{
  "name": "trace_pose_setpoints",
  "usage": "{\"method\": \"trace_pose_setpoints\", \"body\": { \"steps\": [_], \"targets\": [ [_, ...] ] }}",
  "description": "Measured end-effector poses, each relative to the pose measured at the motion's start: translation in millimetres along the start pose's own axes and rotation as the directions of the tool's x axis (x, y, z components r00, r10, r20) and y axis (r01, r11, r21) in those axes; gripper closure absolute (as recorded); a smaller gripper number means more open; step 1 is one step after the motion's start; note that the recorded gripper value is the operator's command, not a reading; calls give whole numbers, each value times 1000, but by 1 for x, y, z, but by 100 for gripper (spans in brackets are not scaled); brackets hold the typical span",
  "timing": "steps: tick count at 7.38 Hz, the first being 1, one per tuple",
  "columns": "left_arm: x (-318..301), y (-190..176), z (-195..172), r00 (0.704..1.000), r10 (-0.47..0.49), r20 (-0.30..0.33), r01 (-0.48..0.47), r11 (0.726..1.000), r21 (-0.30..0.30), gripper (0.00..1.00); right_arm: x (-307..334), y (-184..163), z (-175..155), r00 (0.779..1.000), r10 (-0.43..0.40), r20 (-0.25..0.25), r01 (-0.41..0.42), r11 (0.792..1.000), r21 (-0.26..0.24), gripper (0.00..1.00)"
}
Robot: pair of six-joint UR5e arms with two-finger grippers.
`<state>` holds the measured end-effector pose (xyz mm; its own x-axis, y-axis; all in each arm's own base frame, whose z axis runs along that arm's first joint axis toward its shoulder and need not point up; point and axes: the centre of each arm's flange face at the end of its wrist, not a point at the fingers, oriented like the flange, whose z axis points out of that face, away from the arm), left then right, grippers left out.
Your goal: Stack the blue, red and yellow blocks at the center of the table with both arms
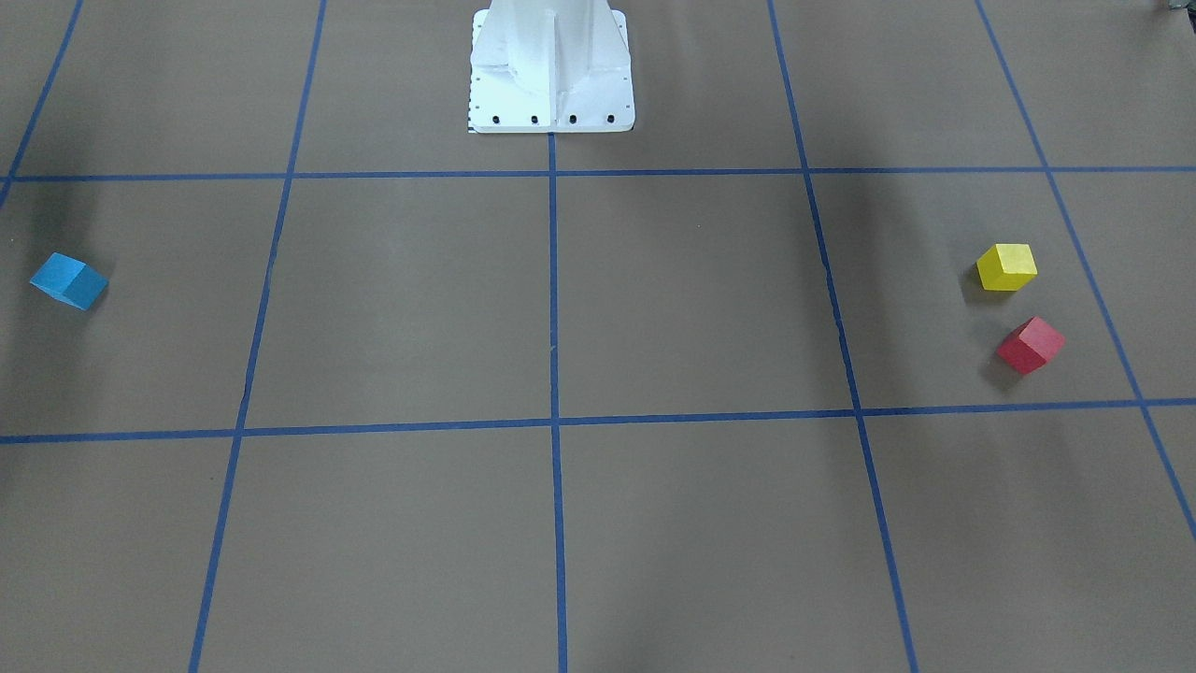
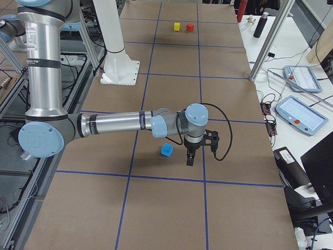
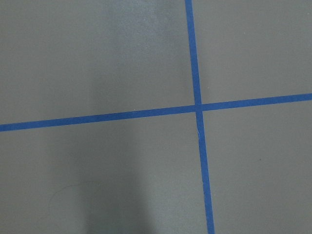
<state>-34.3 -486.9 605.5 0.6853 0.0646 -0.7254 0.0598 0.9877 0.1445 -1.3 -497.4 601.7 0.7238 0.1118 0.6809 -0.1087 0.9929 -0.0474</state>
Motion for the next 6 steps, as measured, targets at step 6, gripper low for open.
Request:
{"method": "trace_pose_setpoints", "body": {
  "steps": [6],
  "targets": [
    [0, 6, 3, 1000, -2, -1, 2, 1000, -6, 0, 5, 19, 28, 997, -68, 28, 67, 997, 32, 0]
  ]
}}
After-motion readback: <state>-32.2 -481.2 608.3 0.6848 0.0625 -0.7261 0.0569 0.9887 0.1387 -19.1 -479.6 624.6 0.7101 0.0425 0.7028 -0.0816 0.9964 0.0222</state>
